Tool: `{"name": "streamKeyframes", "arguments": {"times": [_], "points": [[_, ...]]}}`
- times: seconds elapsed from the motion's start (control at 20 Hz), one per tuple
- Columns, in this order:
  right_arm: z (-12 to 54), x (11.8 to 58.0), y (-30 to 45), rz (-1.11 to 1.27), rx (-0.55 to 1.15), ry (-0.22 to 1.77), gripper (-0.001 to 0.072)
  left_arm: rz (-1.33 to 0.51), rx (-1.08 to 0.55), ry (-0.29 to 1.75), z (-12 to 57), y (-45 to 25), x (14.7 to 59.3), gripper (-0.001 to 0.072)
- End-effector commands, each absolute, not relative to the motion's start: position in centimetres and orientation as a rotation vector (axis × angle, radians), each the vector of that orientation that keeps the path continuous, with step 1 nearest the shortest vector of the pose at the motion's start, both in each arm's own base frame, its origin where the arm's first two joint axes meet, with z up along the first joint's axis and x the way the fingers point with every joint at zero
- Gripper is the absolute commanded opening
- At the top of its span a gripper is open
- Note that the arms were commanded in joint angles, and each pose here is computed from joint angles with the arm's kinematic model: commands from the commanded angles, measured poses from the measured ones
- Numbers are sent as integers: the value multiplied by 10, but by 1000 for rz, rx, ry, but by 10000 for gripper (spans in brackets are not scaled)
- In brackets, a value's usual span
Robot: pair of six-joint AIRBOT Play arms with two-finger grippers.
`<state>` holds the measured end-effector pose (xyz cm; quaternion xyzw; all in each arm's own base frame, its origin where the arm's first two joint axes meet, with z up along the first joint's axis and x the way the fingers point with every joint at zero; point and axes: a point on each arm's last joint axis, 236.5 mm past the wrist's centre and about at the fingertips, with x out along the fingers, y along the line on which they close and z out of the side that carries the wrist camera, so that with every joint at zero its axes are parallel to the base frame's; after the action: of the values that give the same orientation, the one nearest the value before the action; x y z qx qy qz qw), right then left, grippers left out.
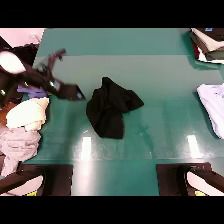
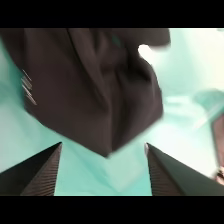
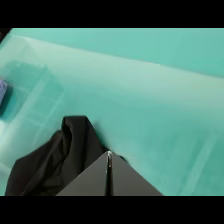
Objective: Fold the shirts.
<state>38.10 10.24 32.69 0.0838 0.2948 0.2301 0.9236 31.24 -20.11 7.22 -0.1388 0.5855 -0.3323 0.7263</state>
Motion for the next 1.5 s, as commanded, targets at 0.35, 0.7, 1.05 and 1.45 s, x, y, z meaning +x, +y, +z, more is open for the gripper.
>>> {"name": "streamKeyframes", "arguments": {"times": [0.35, 0.7, 1.05, 1.45], "points": [[291, 384, 102, 468, 198, 693, 19, -656, -433, 1465, -62, -271, 198, 609], [289, 382, 103, 473, 196, 707, 19, -528, -516, 1337, -62, -276, 233, 567], [278, 372, 118, 522, 182, 768, 20, -561, -334, 1338, -31, -240, 250, 24], [132, 362, 260, 826, 62, 1217, 465, -413, 8, 1232, 66, -126, 300, 24]]}}
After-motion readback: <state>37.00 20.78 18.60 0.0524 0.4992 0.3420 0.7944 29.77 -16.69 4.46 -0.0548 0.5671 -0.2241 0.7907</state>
